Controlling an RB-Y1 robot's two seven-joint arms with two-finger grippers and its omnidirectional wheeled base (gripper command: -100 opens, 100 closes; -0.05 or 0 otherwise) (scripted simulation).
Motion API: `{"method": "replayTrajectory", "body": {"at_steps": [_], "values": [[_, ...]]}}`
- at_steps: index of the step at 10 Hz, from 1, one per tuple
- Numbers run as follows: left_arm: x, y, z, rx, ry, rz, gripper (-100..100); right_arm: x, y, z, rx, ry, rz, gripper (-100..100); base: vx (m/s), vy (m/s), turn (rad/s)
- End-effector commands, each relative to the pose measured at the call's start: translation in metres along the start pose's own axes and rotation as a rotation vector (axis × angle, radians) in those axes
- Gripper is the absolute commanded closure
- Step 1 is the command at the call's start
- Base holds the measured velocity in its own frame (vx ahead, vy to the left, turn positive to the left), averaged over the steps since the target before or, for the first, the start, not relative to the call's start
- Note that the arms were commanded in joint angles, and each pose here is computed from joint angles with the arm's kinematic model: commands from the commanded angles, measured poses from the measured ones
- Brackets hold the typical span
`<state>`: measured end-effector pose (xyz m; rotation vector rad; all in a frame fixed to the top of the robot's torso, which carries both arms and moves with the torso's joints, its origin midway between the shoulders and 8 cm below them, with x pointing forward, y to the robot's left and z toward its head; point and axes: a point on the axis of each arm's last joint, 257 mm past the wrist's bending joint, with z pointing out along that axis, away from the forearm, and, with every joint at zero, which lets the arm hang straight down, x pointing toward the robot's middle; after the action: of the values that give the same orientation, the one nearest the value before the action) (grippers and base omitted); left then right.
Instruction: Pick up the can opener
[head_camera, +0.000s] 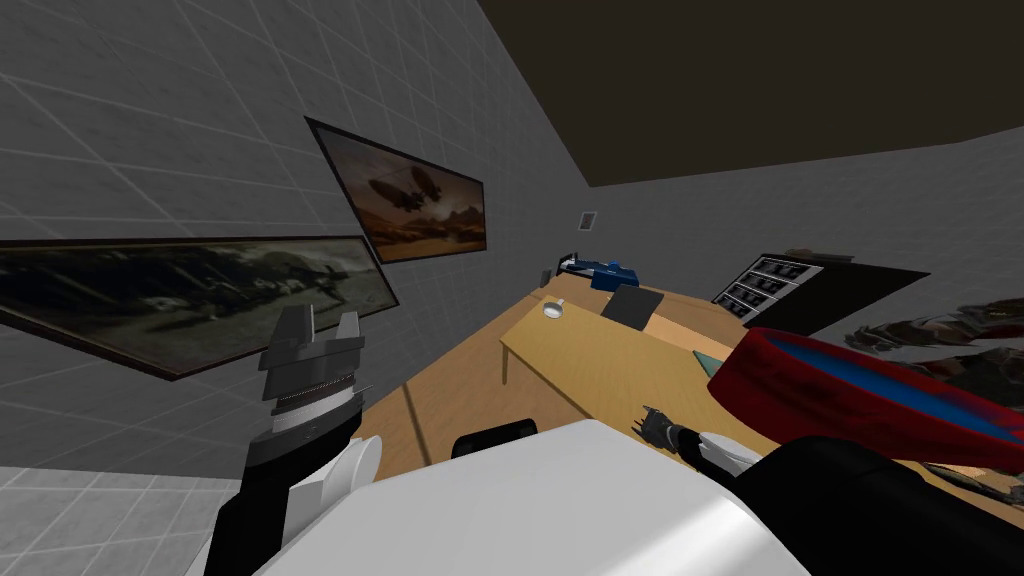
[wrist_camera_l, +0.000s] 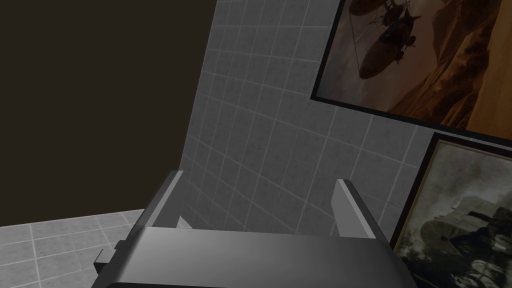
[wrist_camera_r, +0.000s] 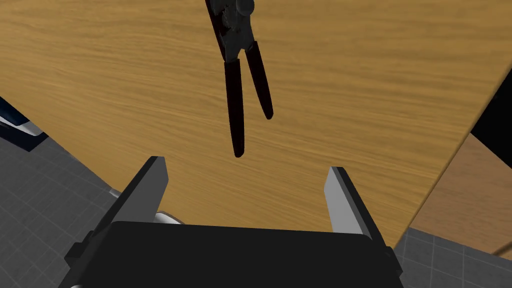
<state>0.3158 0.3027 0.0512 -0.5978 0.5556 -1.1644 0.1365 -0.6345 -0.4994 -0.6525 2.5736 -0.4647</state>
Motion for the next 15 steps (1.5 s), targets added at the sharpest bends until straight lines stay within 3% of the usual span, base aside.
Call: {"method": "replayTrajectory", "body": {"at_steps": [1, 4, 5, 6, 7, 15], "values": [[0.0, 0.0, 0.0, 0.0, 0.0, 0.0, 0, 0.016, -0.006, -0.003, 0.009, 0.041, -0.037, -100, -0.021, 0.005, 0.038], [0.0, 0.0, 0.0, 0.0, 0.0, 0.0, 0, 0.043, -0.015, -0.009, 0.021, 0.111, -0.098, -100, -0.029, 0.005, 0.035], [0.0, 0.0, 0.0, 0.0, 0.0, 0.0, 0, 0.037, -0.012, -0.007, 0.016, 0.093, -0.083, -100, -0.015, 0.001, 0.002], [0.0, 0.0, 0.0, 0.0, 0.0, 0.0, 0, 0.038, -0.012, -0.008, 0.018, 0.097, -0.086, 0, 0.0, 0.0, 0.0], [0.0, 0.0, 0.0, 0.0, 0.0, 0.0, 0, 0.038, -0.012, -0.006, 0.03, 0.105, -0.059, -100, -0.064, -0.021, 0.237], [0.0, 0.0, 0.0, 0.0, 0.0, 0.0, 0, 0.046, 0.0, -0.004, 0.079, 0.166, 0.082, -100, -0.117, -0.046, 0.23]]}}
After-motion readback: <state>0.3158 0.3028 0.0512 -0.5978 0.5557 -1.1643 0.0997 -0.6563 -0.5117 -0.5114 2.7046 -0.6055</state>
